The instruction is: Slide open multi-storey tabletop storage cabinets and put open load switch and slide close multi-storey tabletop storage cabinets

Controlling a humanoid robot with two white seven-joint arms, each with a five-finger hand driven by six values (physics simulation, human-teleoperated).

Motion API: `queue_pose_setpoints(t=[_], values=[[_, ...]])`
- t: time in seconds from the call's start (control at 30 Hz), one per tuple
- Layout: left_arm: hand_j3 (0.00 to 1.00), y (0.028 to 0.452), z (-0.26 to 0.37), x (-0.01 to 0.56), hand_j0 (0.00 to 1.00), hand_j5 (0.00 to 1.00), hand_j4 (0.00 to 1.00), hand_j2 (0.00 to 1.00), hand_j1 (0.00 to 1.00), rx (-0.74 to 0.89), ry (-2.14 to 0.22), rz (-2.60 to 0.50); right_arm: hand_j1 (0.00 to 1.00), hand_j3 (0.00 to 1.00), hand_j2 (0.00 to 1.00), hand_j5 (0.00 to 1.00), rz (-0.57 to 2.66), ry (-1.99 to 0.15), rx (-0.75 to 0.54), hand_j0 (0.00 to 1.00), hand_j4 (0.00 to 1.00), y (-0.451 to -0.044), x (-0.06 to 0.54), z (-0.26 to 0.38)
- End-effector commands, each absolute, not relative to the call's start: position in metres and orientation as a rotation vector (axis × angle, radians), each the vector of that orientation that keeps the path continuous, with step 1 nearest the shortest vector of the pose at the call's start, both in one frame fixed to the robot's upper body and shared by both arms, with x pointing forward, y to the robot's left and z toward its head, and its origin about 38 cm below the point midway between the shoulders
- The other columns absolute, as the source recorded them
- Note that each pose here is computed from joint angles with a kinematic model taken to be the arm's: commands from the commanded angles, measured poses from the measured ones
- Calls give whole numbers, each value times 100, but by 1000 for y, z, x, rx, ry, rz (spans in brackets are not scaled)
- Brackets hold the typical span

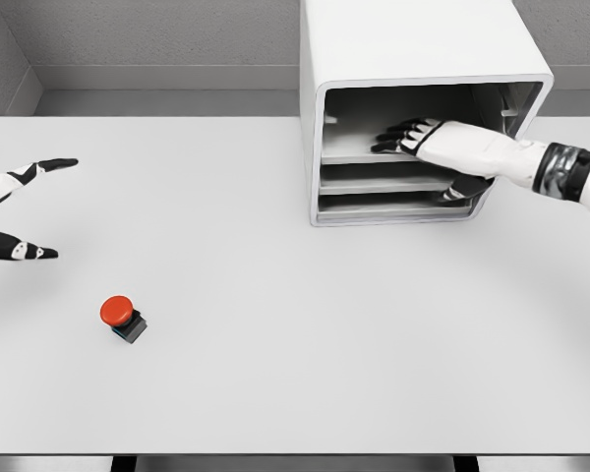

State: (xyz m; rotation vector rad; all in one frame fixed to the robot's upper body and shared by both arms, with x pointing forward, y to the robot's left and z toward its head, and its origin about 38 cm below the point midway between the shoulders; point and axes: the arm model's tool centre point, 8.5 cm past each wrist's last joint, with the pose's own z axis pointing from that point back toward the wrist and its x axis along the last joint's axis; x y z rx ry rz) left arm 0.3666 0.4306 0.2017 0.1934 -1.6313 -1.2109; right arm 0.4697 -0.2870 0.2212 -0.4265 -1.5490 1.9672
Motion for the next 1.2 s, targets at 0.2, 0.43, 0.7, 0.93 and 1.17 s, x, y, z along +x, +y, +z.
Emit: queue_pose_setpoints(t=[0.2,0.43,0.7,0.93,1.17], values=[[100,415,166,344,100,100,100,100,100,-73,-1576,-932,99,99,99,99,2028,-1549,-467,99,99,-290,457,235],[100,430,170,332,100,100,100,100,100,-76,-1542,-868,99,99,99,99,2055,-1547,-467,99,99,-291,449,236],[100,404,170,319,100,100,100,100,100,-209,-1559,-786,99,99,99,99,2135,-1553,-487,99,99,-290,430,251],[100,392,163,310,100,100,100,100,100,-273,-1549,-743,99,99,99,99,2185,-1559,-483,99,99,-287,415,255],[100,377,160,300,100,100,100,100,100,-335,-1540,-746,99,99,99,99,2215,-1557,-492,99,99,-290,404,262]])
